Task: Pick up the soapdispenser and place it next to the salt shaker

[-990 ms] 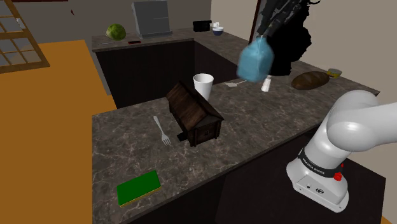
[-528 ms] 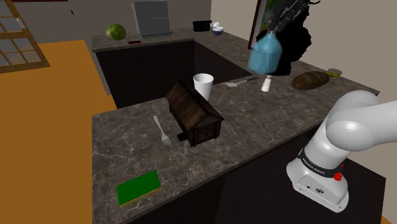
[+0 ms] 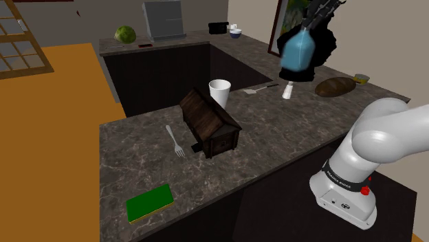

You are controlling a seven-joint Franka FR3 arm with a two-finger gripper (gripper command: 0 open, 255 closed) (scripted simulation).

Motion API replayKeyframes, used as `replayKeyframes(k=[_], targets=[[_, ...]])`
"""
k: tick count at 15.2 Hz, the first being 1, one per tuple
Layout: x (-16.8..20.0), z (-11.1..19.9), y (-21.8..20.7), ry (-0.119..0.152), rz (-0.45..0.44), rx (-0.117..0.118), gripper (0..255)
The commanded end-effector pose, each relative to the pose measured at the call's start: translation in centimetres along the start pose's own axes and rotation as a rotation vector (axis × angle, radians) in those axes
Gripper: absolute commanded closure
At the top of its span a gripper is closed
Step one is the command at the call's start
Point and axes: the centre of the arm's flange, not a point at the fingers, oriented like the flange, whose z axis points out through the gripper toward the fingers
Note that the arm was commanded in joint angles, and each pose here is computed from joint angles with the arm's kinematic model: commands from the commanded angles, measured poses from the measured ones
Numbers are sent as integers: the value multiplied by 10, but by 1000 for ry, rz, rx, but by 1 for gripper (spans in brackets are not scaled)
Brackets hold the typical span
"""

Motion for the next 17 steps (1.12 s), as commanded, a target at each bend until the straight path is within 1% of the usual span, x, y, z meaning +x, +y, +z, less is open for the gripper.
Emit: replayKeyframes(k=[1, 14, 15, 17], targets=[[4, -2, 27, 1, -1, 0, 255], [48, -26, 190, 1, -1, -1, 255], [51, -28, 201, 1, -1, -1, 255], [48, -18, 204, 1, -1, 0, 255]])
